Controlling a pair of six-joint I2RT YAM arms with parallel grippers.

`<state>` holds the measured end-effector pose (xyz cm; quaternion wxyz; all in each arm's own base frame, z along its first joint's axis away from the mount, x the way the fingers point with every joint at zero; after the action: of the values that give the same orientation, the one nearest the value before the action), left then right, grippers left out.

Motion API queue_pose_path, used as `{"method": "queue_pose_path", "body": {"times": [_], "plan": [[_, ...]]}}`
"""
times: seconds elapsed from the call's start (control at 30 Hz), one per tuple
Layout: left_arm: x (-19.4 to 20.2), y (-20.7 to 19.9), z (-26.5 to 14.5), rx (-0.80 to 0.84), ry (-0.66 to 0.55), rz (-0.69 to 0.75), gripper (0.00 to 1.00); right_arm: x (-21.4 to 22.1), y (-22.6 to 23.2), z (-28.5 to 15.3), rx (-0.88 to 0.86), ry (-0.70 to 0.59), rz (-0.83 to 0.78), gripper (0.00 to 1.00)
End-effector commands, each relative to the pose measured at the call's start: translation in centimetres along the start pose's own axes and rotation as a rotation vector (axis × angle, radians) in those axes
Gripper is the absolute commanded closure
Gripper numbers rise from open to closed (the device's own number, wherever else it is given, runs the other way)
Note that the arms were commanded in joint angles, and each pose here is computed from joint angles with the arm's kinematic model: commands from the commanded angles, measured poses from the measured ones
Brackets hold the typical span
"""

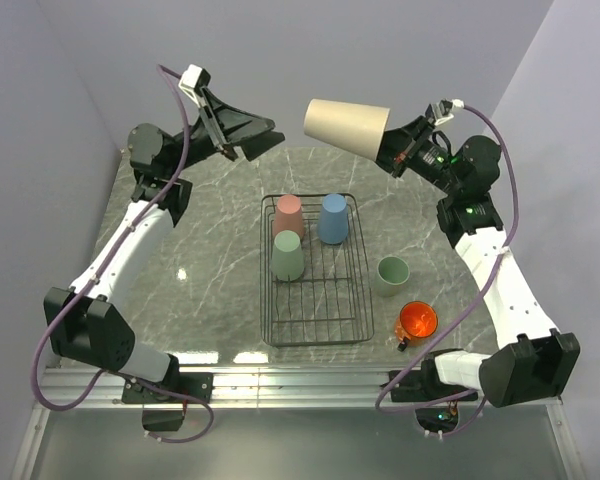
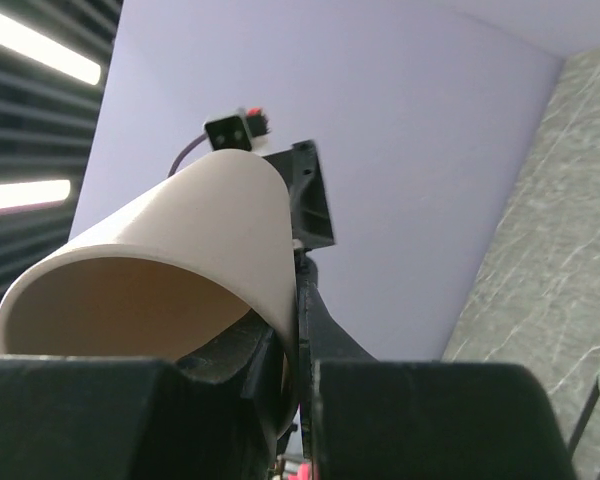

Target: Load the cups into the dish rack

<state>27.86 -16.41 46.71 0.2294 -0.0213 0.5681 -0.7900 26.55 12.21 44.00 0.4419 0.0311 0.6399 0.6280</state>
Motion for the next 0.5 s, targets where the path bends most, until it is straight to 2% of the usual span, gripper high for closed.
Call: {"method": "queue_pose_path", "body": {"times": [0.0,0.33,0.47], "plan": [[1.4,-0.7,0.2,0.026,0.001,0.058,0.03,0.1,3.5,-0.2,-0.111,0.014,-0.078,1.00],[2.0,-0.5,1.7,0.054,0.042,0.065,0.04,2.2,3.3,1.6,-0.120,0.091,-0.079,1.00],[2.3,-0.2,2.1,0.047,0.060,0.065,0.09,3.1,2.8,2.1,-0.115,0.102,-0.063,1.00]]}}
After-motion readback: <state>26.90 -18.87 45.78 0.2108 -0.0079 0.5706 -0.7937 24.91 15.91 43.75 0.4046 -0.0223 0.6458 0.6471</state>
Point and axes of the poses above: each gripper's point midway between its finger pads, its own z axis out along the fingers, its own y axis along the line the jaws close on, x = y × z, the point moved 10 cm from there along -z, back along the fingers, and after that the axes turned 15 degrees about -z, right-handed, at the moved point
